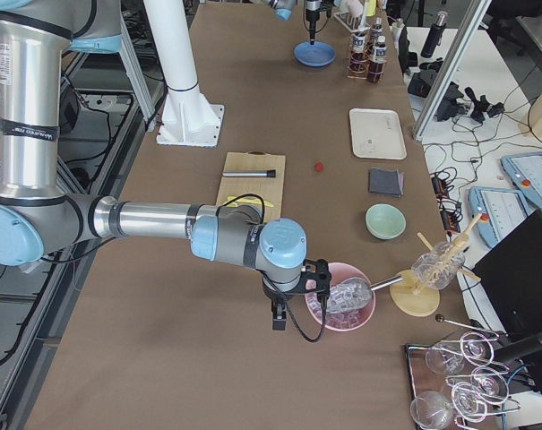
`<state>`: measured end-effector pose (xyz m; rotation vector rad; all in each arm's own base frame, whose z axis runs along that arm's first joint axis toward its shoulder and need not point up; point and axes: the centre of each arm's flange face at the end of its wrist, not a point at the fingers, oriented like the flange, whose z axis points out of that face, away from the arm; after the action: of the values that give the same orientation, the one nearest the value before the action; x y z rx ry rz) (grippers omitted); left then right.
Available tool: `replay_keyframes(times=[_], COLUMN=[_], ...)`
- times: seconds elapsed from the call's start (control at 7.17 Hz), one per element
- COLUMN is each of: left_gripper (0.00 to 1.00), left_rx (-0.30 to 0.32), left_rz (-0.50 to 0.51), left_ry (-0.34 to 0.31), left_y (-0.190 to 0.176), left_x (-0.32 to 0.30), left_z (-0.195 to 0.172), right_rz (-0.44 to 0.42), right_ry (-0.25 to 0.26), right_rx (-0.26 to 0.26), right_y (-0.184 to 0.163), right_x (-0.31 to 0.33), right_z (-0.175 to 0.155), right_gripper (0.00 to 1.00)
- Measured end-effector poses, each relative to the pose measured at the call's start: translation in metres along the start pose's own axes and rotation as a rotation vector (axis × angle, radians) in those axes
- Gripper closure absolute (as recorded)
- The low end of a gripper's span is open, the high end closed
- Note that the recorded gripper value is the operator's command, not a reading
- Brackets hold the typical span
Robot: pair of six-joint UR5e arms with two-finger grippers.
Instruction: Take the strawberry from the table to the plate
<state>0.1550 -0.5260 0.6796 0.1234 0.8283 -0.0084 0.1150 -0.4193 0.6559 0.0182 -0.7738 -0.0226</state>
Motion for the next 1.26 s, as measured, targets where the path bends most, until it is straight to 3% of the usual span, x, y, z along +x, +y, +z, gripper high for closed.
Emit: replay_keyframes(times=[0.42,0.56,0.7,0.84,0.98,1.26], left_gripper=[0.31,0.40,0.58,0.87,1.00,1.00], left_rx=[-0.001,-0.001,-0.002,-0.002,-0.001,0.005], left_rz=[-0.010,-0.013,-0.019,-0.030,-0.039,-0.054], left_ry=[0.002,0.001,0.002,0.005,0.008,0.017], left_y=[-0.0016,-0.0015,-0.0014,-0.0014,-0.0015,-0.0048], left_x=[0.0002,-0.0003,-0.0005,0.0003,0.0009,0.0055], left_z=[0.0015,0.0020,0.0023,0.0019,0.0015,-0.0004], right_rz=[-0.004,-0.005,-0.006,-0.006,-0.007,-0.007], right_ry=[-0.009,-0.023,-0.033,-0.036,-0.038,-0.037], right_rx=[0.004,0.007,0.008,0.009,0.010,0.014], right_y=[-0.0017,-0.0022,-0.0025,-0.0027,-0.0032,-0.0065], right_x=[-0.0026,-0.0044,-0.0055,-0.0060,-0.0065,-0.0092], right_z=[-0.0010,-0.0008,-0.0008,-0.0007,-0.0010,-0.0031], right_gripper=[0.00,0.00,0.00,0.00,0.00,0.00])
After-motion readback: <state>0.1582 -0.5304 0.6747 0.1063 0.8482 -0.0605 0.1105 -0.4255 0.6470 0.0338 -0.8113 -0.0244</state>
